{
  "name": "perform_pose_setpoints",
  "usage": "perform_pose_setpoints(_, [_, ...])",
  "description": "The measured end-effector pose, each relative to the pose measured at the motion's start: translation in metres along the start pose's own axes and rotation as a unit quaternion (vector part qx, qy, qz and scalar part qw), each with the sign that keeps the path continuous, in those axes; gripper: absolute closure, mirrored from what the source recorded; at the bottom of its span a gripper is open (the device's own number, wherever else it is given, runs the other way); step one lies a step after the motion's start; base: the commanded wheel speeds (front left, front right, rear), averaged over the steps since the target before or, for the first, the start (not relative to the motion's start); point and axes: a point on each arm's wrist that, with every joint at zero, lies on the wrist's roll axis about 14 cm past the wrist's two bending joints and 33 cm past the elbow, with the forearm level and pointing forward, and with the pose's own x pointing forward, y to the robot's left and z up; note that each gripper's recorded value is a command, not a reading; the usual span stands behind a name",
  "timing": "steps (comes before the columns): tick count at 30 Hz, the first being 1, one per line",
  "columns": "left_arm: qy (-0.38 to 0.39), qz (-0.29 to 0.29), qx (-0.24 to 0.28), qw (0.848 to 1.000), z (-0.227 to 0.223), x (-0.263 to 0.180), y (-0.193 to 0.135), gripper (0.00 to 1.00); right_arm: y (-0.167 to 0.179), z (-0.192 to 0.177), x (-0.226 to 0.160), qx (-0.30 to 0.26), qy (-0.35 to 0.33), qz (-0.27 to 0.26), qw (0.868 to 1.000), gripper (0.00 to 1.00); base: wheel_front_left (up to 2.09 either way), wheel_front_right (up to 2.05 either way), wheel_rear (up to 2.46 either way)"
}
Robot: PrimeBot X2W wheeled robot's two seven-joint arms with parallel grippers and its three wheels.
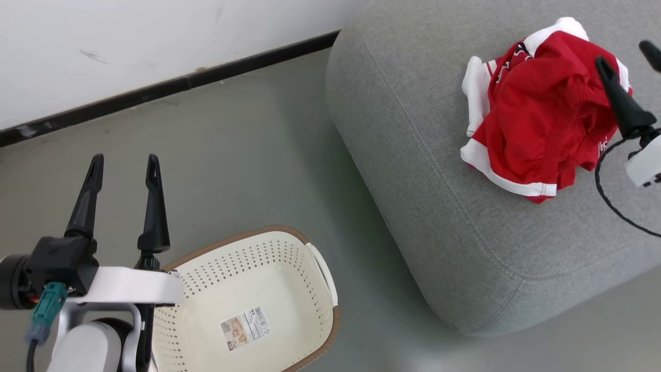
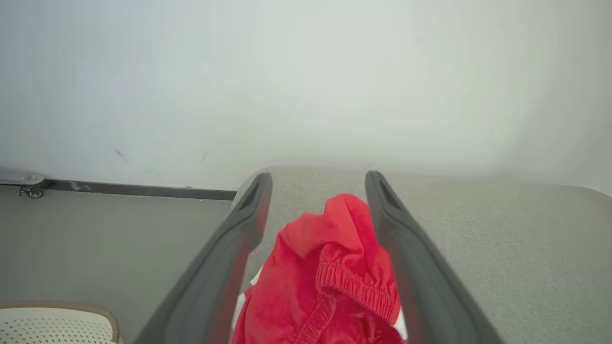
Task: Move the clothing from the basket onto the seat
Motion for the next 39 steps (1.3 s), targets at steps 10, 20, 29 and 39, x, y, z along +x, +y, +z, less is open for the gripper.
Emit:
perform_pose_setpoints(10, [0.02,0.063,0.009,0.998,-0.003,-0.035,0.03,0.0,0.021,0.034,0.008,0.02,-0.079,0.015,0.997,0.0,0.0,0.0,0.0])
perform_pose_setpoints(20, [0.033,0.11,0.007,0.993,-0.003,-0.073,0.049,0.0,0.045,0.055,0.007,0.036,-0.135,0.032,0.99,0.0,0.0,0.0,0.0])
perform_pose_setpoints(29, [0.038,0.136,0.002,0.99,-0.001,-0.102,0.056,0.0,0.069,0.046,-0.003,0.048,-0.145,0.048,0.987,0.0,0.0,0.0,0.0])
perform_pose_setpoints(39, [0.036,0.146,0.004,0.989,0.004,-0.126,0.056,0.0,0.119,0.02,-0.02,0.084,-0.132,0.084,0.984,0.0,0.0,0.0,0.0])
